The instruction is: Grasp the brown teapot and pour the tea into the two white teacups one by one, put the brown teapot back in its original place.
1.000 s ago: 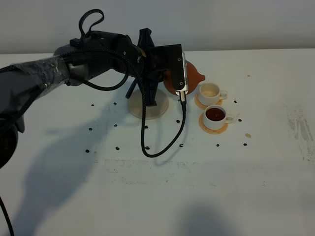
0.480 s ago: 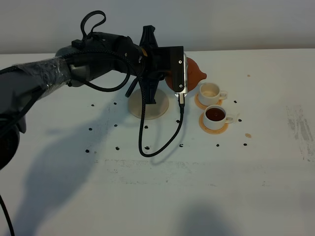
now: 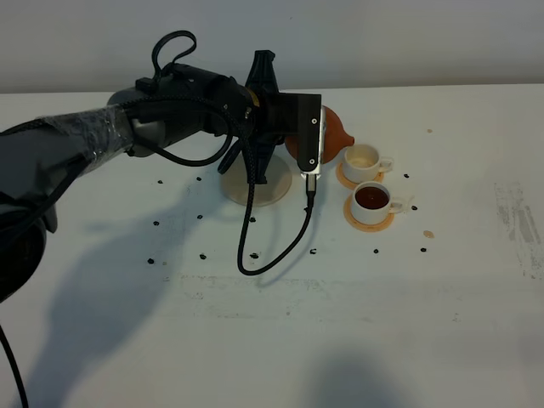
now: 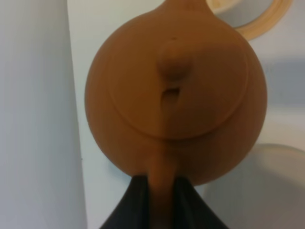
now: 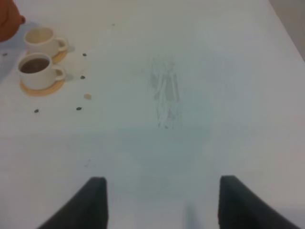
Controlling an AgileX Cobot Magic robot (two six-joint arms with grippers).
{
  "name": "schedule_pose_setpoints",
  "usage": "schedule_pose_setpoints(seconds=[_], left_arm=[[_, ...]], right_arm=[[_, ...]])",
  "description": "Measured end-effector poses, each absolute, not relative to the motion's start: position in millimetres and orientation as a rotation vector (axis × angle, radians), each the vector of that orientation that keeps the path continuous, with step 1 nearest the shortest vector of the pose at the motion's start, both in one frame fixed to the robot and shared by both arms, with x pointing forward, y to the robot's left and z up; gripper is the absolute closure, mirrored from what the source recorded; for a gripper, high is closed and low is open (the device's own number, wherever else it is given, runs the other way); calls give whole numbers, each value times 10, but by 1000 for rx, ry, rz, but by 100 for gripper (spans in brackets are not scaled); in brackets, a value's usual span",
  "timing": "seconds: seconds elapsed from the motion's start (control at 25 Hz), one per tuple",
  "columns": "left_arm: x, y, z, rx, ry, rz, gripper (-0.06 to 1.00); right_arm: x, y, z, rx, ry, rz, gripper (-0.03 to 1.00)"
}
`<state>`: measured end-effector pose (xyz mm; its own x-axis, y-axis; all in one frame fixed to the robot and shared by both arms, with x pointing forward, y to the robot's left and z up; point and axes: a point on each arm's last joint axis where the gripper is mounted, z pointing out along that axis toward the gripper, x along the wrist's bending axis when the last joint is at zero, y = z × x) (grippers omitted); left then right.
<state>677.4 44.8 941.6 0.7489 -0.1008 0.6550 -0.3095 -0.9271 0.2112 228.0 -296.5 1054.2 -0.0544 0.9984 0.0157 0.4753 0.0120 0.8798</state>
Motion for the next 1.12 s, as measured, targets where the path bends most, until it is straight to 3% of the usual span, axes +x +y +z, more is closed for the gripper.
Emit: schedule_pose_setpoints(seconds=[1.12], left_arm=[[6787, 370, 9469, 2611, -558, 1138, 86]], right_arm=[[2280, -2965, 10542, 1539, 1610, 977, 48]])
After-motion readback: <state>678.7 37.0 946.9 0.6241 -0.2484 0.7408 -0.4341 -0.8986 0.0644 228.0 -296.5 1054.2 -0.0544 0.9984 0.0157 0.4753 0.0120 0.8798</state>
